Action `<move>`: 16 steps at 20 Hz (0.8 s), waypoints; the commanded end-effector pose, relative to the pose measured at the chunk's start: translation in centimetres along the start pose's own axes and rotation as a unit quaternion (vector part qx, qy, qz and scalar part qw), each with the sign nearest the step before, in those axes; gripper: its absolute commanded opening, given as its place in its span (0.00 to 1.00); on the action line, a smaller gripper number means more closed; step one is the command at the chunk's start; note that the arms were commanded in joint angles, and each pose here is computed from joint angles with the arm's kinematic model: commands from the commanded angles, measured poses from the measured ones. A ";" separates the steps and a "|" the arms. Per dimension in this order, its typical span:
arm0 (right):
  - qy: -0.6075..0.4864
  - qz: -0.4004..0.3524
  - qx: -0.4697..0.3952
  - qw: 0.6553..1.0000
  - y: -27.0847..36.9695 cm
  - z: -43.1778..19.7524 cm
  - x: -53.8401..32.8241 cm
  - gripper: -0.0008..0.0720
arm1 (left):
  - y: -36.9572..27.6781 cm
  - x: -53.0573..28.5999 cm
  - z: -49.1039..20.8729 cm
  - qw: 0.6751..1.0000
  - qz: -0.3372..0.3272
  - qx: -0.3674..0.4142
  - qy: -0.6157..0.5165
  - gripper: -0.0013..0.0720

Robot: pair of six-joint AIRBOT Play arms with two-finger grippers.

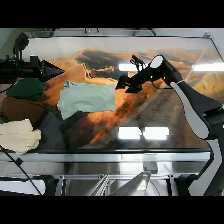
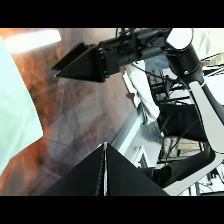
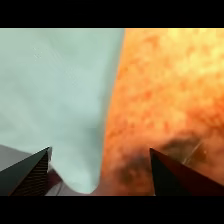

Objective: Fold the shirts.

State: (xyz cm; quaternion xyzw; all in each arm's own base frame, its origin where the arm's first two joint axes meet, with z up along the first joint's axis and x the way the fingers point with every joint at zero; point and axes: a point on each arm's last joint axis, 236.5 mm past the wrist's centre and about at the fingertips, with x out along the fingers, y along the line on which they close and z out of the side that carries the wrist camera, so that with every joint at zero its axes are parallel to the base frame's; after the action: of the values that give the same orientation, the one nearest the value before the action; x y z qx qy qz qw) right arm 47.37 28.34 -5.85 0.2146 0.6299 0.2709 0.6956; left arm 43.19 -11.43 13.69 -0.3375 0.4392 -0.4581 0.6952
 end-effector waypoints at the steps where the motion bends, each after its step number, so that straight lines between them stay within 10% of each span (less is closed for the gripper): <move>1: 0.014 0.014 0.051 0.998 -0.9 -1.5 3.9 0.98 | 0.0 -0.1 0.0 1.000 0.001 0.001 0.001 0.05; 7: 0.004 0.178 0.037 0.983 6.1 -1.8 8.5 0.96 | 0.0 -0.1 -0.1 1.000 0.000 0.001 0.001 0.05; 8: 0.001 0.186 0.037 0.982 6.6 -1.7 8.4 0.82 | 0.0 -0.1 -0.1 1.000 0.000 0.001 0.002 0.05; 9: 0.000 0.197 0.026 0.980 7.3 -1.7 8.1 0.33 | 0.0 -0.1 -0.1 1.000 0.000 0.000 0.002 0.05; 11: 0.003 0.208 0.012 0.978 8.3 -1.6 6.9 0.10 | 0.0 -0.1 -0.1 1.000 0.000 0.001 0.002 0.05; 16: -0.033 0.071 -0.014 0.997 2.9 1.0 -2.9 0.04 | 0.0 -0.1 -0.1 1.000 0.000 0.000 0.002 0.05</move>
State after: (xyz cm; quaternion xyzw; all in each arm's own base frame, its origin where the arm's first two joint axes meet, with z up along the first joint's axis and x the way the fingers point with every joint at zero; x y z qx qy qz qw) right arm 47.03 34.96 -3.00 0.3125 0.5680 0.3797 0.6600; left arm 43.06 -11.43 13.66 -0.3362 0.4409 -0.4595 0.6939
